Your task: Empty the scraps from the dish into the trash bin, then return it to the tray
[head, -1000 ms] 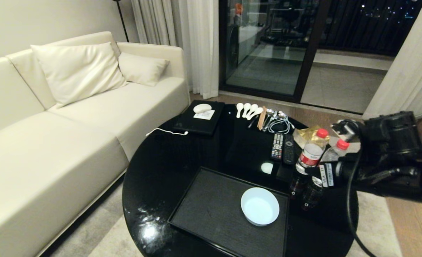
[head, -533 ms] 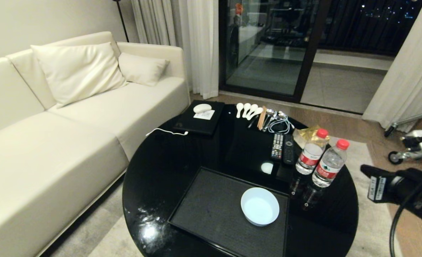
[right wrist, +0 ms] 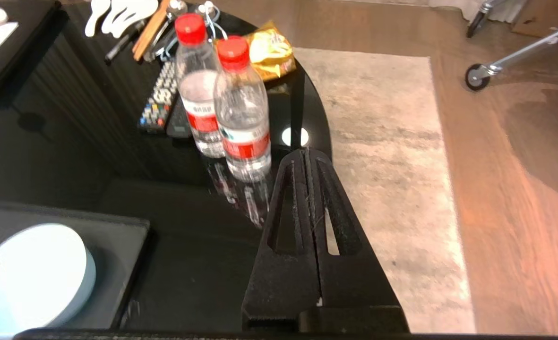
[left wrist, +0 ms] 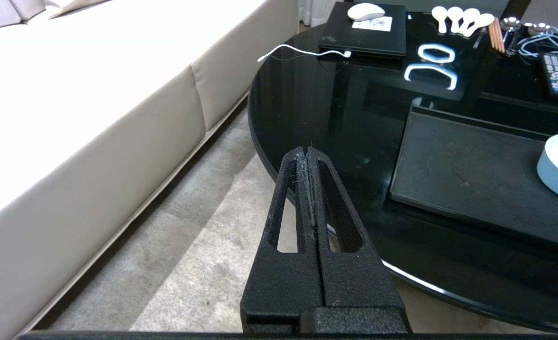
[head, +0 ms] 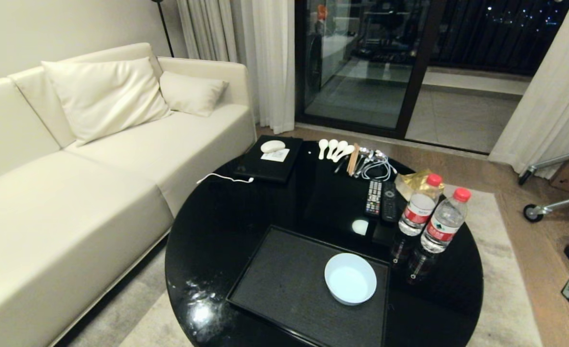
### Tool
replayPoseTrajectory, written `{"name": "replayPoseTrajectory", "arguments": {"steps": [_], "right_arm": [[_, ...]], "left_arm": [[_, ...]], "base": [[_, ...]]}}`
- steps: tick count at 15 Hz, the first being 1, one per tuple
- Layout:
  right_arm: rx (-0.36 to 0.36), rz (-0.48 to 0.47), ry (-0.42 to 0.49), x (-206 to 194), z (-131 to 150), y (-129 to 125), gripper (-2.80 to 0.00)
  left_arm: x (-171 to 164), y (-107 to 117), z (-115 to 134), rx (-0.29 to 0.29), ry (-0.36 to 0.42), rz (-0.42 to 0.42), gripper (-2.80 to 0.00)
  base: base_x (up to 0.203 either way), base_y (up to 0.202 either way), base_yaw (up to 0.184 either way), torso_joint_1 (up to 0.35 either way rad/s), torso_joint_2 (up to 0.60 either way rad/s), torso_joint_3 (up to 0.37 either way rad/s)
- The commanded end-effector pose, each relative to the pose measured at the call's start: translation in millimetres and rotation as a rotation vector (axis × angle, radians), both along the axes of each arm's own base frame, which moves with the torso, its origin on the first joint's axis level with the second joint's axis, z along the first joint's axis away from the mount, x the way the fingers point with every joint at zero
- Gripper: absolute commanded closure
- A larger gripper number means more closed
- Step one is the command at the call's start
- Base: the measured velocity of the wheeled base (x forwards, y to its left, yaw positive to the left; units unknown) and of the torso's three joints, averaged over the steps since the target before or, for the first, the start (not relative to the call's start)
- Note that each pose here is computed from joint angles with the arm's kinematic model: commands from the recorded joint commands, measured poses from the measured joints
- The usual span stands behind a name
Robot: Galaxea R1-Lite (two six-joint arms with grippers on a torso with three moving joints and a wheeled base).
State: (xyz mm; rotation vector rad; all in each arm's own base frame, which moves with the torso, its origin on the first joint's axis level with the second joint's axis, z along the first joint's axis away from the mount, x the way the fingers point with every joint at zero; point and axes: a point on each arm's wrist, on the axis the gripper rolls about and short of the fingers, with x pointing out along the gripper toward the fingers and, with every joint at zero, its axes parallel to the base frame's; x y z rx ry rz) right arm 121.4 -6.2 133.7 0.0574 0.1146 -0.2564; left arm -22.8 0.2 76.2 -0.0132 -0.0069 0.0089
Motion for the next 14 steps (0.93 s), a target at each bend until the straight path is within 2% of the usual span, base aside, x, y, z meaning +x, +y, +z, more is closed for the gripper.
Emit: {"name": "replayPoseTrajectory", "arguments": {"steps": [1,4,8,9,11,14], "right_arm": [[-0.009,0.001,-0.061,-28,6,0,0.0],[-0.02,0.048,-0.095,-70,1,1,0.0],[-0.066,0.153,-0.162,-131,-31,4,0.0],[-0.077,0.18,-0.164,-140,-40,5,0.0],[-0.088,0.238,-0.052,-147,-58,6,0.0],[-0.096,0.257,-0.081,-146,-58,6,0.0]], "left_arm": [[0,0,0,-0.001,-0.001,0.0,0.0],[0,0,0,-0.001,-0.001,0.0,0.0],[0,0,0,-0.001,-0.001,0.0,0.0],[0,0,0,-0.001,-0.001,0.0,0.0],[0,0,0,-0.002,-0.001,0.0,0.0],[0,0,0,-0.001,-0.001,0.0,0.0]], "base": [[0.0,0.0,0.0,0.0,0.0,0.0],[0.0,0.0,0.0,0.0,0.0,0.0],[0.0,0.0,0.0,0.0,0.0,0.0],[0.0,0.0,0.0,0.0,0.0,0.0],[0.0,0.0,0.0,0.0,0.0,0.0],[0.0,0.0,0.0,0.0,0.0,0.0]]}}
